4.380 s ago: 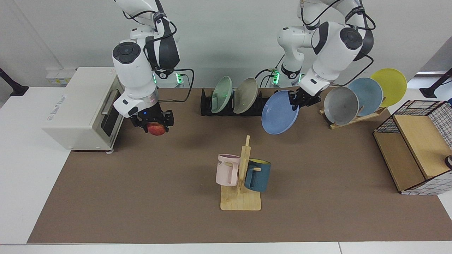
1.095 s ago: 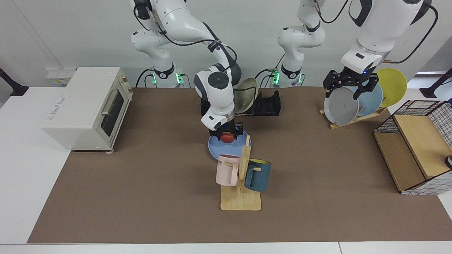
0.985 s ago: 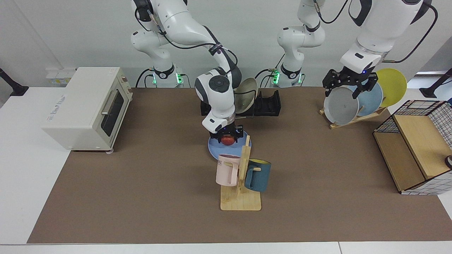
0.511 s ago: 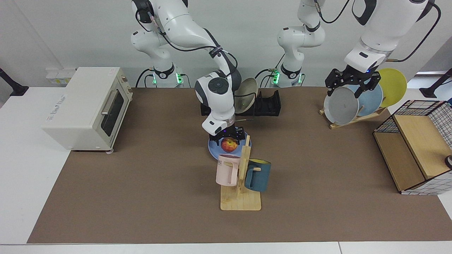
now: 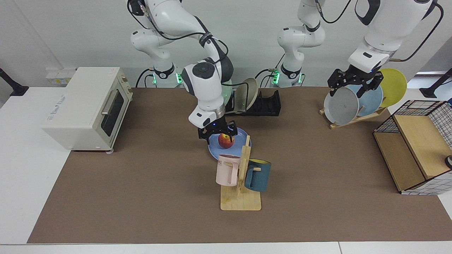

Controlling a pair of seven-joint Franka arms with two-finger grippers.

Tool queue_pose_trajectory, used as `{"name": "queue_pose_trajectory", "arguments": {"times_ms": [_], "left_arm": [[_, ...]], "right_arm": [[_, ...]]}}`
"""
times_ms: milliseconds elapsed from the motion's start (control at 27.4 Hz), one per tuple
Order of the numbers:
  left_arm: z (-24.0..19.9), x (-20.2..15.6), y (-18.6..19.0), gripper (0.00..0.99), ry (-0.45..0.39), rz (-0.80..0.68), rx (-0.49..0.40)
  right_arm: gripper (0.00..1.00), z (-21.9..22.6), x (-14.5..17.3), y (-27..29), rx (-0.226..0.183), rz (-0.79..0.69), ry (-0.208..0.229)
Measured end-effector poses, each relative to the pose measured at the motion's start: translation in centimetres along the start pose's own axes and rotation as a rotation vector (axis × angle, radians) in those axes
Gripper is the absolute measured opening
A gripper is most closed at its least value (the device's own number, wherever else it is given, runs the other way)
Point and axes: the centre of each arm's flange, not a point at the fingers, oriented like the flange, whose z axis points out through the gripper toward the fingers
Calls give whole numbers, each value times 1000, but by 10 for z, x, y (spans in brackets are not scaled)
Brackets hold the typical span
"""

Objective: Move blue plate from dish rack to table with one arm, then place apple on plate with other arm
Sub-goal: 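Open the right gripper and withdraw it from the plate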

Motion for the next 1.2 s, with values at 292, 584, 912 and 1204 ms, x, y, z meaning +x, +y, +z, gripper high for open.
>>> {"name": "queue_pose_trajectory", "arguments": {"times_ms": [292, 584, 912, 1204], "left_arm": [[0, 0, 0, 991, 0, -1, 0], [0, 0, 0, 991, -1, -2, 0], [0, 0, 0, 991, -1, -2, 0], [0, 0, 0, 991, -1, -2, 0]], "right_arm": [[1000, -65, 30, 124, -38, -112, 4], [1000, -91, 30, 203, -110, -145, -50], [1000, -149, 7, 224, -118, -108, -96], [1000, -193, -14, 233, -121, -96, -131]]}}
